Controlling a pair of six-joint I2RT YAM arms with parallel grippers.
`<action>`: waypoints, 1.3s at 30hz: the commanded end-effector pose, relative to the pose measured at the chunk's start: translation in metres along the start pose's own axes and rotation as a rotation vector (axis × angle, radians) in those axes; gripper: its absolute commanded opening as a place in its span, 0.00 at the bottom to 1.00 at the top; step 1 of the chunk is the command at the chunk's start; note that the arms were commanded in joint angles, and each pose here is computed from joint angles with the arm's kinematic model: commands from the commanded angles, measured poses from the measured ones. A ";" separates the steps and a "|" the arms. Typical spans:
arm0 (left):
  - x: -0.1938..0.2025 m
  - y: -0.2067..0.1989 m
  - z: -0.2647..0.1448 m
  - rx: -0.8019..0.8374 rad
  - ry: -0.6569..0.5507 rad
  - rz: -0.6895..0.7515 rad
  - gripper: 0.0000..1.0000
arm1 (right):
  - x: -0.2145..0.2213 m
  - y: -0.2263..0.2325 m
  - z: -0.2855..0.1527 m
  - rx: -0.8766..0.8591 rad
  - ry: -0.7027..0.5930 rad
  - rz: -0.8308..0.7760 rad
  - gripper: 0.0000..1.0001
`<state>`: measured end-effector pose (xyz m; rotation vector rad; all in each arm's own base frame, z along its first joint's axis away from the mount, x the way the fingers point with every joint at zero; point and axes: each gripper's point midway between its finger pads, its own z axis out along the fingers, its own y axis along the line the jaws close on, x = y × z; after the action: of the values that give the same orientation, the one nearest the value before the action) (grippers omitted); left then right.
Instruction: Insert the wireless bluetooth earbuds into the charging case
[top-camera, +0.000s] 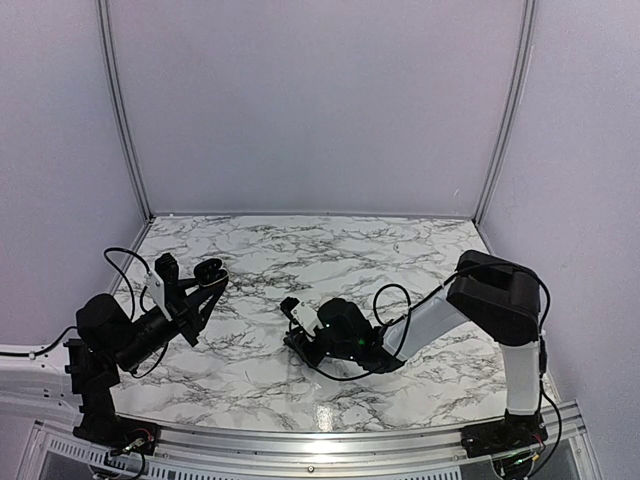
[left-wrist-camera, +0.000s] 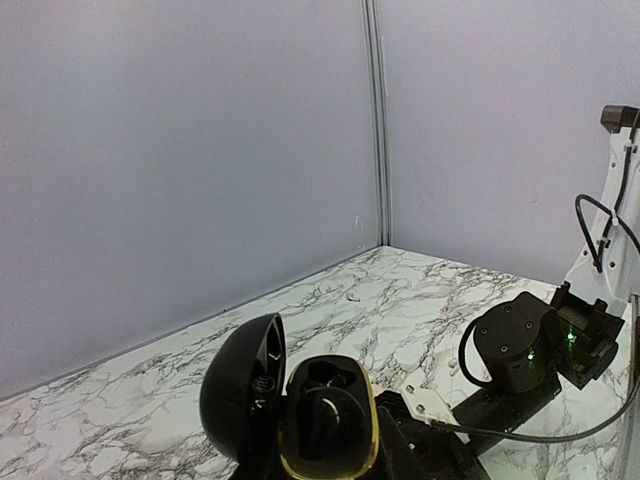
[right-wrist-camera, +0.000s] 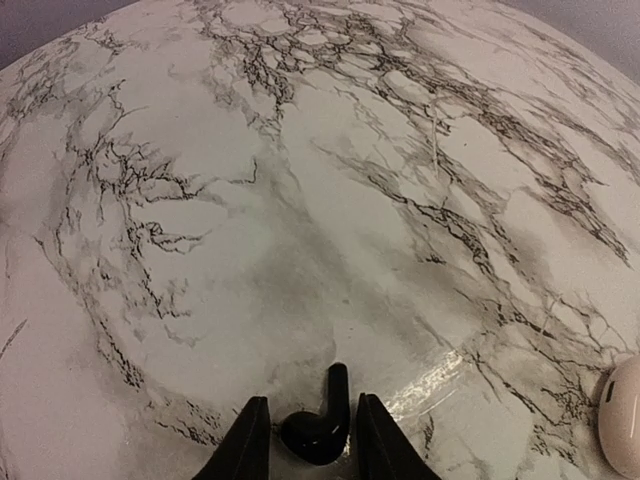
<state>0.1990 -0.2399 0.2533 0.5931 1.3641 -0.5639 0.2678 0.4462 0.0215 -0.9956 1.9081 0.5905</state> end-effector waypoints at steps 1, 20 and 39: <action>-0.012 0.005 -0.002 -0.020 -0.044 -0.001 0.00 | 0.041 -0.008 0.005 0.041 0.114 -0.009 0.29; 0.000 -0.005 -0.002 0.037 -0.017 0.009 0.00 | -0.026 0.007 -0.040 -0.050 0.044 -0.043 0.13; 0.012 -0.075 -0.027 0.450 -0.039 0.227 0.00 | -0.134 0.081 -0.201 -0.415 -0.052 -0.237 0.13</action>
<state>0.1440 -0.2718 0.2307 0.9951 1.1957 -0.7015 0.1730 0.4047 0.2118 -1.3201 1.6764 0.8362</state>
